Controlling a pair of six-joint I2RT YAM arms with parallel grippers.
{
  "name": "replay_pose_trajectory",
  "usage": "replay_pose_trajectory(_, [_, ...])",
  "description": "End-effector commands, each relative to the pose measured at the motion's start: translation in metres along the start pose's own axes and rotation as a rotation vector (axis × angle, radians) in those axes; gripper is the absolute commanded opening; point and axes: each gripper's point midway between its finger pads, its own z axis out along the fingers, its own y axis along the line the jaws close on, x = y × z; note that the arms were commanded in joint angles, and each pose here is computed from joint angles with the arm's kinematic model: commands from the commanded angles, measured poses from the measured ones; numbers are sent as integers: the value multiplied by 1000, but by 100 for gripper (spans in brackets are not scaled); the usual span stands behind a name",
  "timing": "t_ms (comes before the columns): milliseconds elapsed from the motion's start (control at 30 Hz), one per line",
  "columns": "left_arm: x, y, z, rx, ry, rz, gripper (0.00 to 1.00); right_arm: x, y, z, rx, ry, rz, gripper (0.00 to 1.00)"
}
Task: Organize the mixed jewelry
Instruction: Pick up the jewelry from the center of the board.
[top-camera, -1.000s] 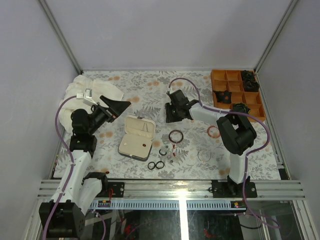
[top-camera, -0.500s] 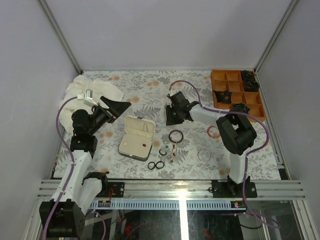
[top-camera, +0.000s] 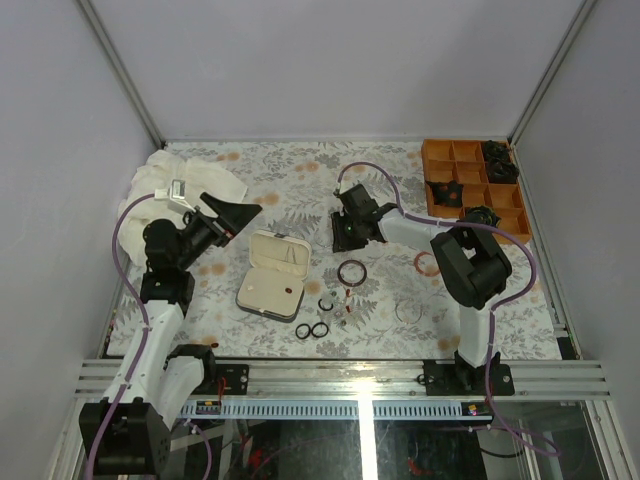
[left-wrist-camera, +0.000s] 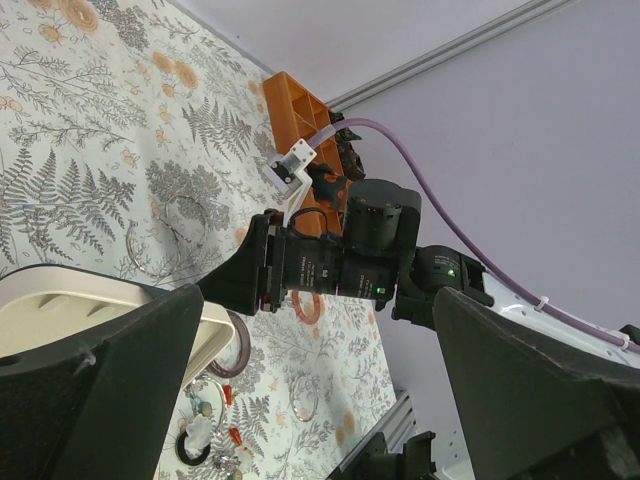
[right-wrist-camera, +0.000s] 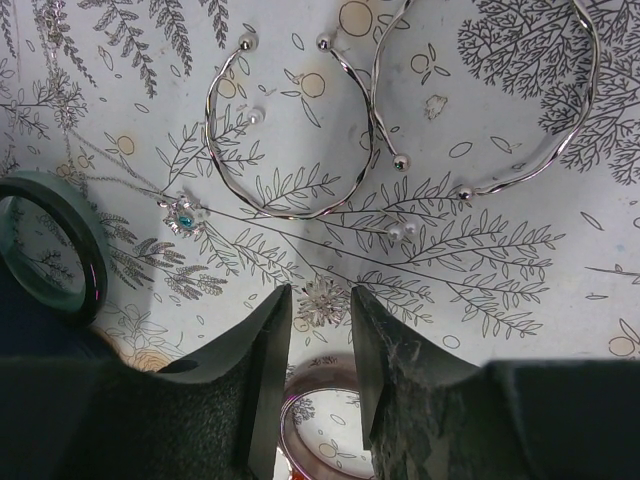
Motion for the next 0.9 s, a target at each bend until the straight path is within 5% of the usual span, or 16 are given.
replay_pose_trajectory(0, [-6, -9, 0, 48, -22, 33, 100, -2, 3, 0, -25, -2, 12, 37])
replay_pose_trajectory(867, [-8, -11, -1, 51, -26, 36, 100, -6, 7, -4, -42, -11, 6, 20])
